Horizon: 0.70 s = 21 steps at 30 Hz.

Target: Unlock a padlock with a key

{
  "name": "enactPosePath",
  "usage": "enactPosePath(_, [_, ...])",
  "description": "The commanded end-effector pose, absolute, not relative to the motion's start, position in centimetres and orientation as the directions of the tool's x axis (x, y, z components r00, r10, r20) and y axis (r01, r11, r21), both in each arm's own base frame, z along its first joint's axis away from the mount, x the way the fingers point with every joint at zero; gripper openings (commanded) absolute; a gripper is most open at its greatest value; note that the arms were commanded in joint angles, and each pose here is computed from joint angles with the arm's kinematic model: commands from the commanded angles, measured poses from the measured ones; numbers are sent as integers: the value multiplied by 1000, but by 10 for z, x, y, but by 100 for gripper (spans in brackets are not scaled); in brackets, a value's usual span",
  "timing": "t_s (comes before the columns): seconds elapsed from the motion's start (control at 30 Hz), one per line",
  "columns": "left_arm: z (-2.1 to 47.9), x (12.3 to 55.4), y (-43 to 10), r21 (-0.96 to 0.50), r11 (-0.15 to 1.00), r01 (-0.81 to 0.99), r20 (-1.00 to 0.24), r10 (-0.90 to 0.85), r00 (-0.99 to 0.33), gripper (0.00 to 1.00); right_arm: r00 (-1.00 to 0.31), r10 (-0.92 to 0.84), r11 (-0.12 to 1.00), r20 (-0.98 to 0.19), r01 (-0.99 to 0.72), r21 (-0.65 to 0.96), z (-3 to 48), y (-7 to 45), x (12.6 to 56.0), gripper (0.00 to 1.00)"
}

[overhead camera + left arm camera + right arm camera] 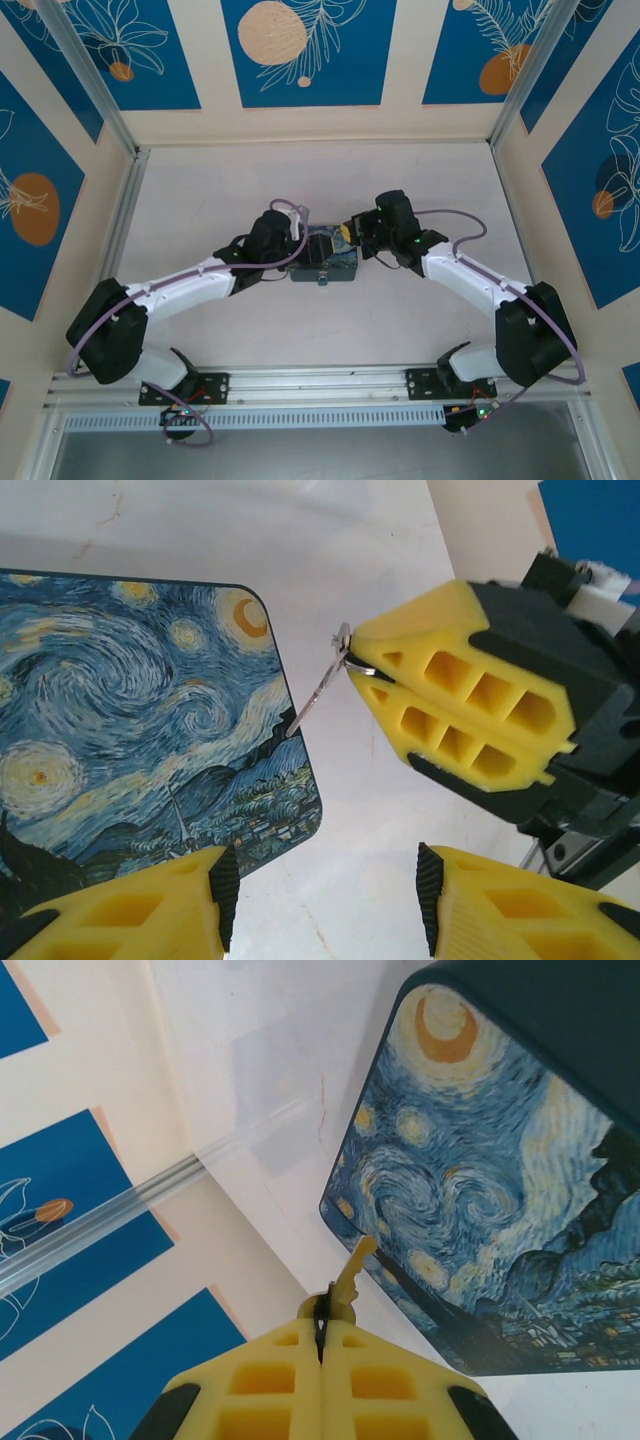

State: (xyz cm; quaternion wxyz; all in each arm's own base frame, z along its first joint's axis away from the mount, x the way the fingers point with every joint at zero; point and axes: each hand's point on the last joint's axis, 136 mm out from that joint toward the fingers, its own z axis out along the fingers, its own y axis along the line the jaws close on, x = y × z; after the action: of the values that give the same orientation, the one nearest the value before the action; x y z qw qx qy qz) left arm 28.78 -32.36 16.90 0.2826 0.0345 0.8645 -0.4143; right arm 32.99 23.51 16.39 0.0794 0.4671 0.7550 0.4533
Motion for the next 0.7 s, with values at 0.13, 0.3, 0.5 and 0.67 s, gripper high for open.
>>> enactPosePath(0.13, [168, 301, -333, -671, 642, 371, -567, -121, -815, 51, -620, 709, 174, 336, 616, 769, 174, 249, 331, 0])
enactPosePath(0.3, [169, 310, -330, -680, 632, 370, -571, -141, -809, 50, -622, 707, 179, 337, 619, 764, 172, 248, 330, 0])
enactPosePath(0.5, [171, 320, -330, -711, 602, 364, -562, -175, -808, 48, -625, 702, 178, 341, 617, 766, 172, 248, 331, 0])
enactPosePath(0.67, [172, 325, -337, -730, 577, 365, -549, -179, -816, 46, -627, 700, 178, 342, 617, 766, 172, 249, 331, 0])
